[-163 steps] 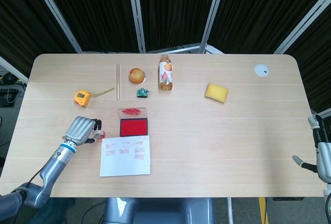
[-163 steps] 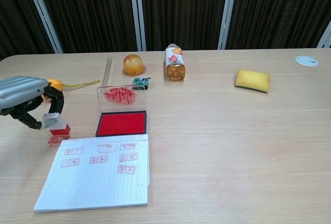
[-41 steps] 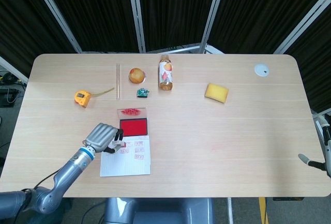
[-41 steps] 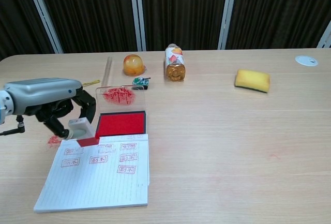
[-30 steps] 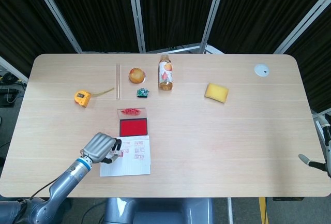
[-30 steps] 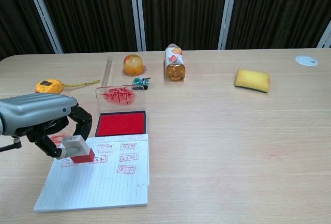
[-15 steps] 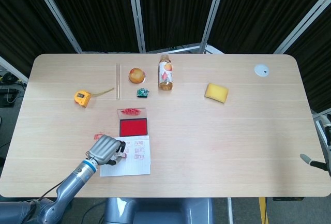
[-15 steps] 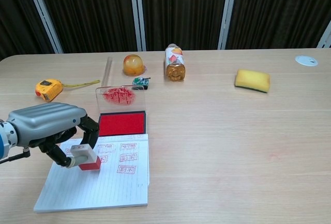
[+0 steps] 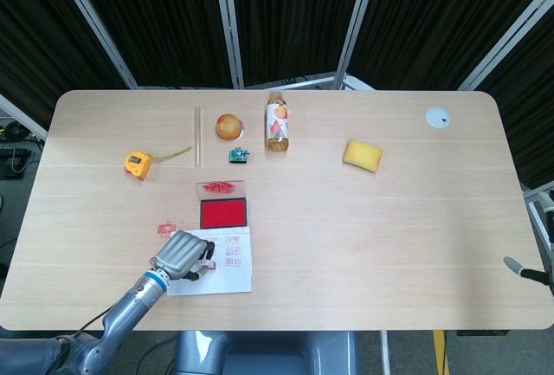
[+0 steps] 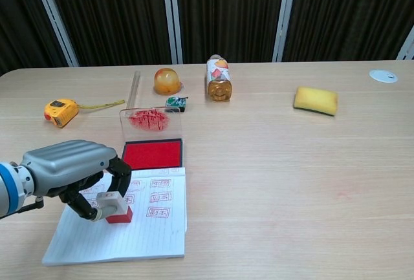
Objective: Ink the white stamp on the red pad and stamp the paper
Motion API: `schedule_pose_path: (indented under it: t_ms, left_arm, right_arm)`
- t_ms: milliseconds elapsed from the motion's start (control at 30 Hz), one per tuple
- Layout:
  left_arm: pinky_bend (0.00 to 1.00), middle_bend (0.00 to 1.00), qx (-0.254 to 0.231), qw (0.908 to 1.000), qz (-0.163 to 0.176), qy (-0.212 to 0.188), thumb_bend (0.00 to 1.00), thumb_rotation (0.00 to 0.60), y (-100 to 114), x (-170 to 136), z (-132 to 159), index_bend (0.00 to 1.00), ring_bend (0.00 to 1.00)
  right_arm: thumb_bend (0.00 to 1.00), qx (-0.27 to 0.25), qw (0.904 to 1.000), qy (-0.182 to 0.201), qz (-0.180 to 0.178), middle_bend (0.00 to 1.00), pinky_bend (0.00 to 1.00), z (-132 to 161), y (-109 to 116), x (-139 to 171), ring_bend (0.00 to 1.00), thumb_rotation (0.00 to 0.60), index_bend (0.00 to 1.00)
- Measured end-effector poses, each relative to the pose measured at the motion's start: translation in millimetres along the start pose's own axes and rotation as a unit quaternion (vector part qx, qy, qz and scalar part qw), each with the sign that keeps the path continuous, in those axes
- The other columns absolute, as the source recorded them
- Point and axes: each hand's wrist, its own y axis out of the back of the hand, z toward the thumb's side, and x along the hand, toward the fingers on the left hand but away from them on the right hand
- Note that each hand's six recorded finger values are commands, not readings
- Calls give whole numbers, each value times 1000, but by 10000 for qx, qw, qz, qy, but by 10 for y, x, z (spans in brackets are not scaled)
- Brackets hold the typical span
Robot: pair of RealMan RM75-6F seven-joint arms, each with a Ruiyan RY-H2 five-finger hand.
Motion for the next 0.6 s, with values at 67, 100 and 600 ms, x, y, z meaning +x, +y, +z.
schedule_pose_path:
  t_ms: [67,100,600]
  left_arm:
    - [933,553,69,10000,2,2,439,600,-25,8,5,569,818]
    - [933,552,92,10000,0,3,439,600,-36,9,6,569,818]
    - [933,553,132,9999,-58,23,440,600,-131,17,-13,569,818]
  right_arm:
    - [0,-6,10000,-2,0,0,0,-2,2,-1,0,600,0]
    - [0,-8,10000,-3,0,0,0,-3,3,-2,0,600,0]
    - [0,-1,10000,-4,-1,0,0,-8,3,-3,0,600,0]
